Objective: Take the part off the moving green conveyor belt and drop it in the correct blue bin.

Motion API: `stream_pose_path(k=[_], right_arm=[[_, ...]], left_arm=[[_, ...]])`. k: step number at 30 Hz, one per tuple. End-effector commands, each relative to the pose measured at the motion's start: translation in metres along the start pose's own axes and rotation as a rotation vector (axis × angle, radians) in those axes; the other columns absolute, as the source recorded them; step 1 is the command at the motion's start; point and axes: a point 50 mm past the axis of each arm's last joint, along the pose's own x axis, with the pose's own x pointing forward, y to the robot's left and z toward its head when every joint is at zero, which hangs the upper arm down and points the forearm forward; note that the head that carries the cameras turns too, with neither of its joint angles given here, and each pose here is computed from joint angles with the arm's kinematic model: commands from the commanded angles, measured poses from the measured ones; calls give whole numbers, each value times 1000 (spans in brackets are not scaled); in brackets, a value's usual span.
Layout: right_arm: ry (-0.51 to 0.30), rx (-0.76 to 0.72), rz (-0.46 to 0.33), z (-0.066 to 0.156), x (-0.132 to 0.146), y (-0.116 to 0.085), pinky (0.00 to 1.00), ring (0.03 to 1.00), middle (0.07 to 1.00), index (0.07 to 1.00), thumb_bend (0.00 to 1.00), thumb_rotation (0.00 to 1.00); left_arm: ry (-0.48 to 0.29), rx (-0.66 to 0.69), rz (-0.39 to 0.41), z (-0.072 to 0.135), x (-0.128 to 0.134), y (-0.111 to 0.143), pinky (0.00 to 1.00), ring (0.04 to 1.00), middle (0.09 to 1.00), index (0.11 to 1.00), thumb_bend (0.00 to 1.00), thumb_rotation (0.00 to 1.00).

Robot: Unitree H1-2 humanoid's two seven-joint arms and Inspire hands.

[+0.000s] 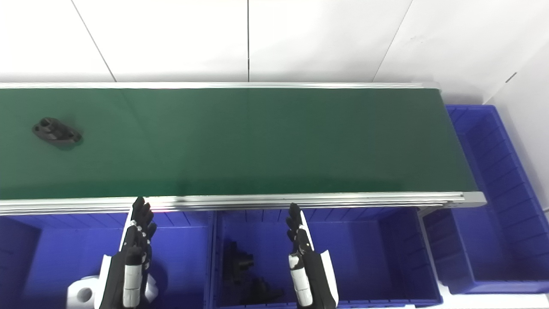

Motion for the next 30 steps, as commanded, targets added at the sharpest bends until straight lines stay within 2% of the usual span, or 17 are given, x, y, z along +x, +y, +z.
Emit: stream_pose_path(k=[1, 16, 19, 22, 30], right_arm=[[-62, 22, 1, 7, -1, 2, 1000, 995, 1000, 1000, 775, 986], [-48, 10, 5, 2, -4, -6, 1000, 999, 1000, 1000, 774, 997], [-48, 22, 11, -2, -5, -11, 1000, 1000, 1000, 1000, 781, 995], [-50, 30, 6, -7, -6, -14, 1000, 1000, 1000, 1000, 791, 993], [-56, 35, 0, -22, -5, -25, 1000, 1000, 1000, 1000, 776, 1000]], left_arm=[[-44, -7, 5, 5, -2, -3, 1000, 1000, 1000, 1000, 723, 966], [-49, 2, -5, -4, -3, -9, 1000, 1000, 1000, 1000, 740, 967], [-54, 16, 3, -7, -4, -12, 1000, 1000, 1000, 1000, 730, 996], [-67, 30, 10, -13, -5, -15, 1000, 1000, 1000, 1000, 680, 998], [-49, 64, 9, -27, -5, -24, 1000, 993, 1000, 1000, 713, 1000]])
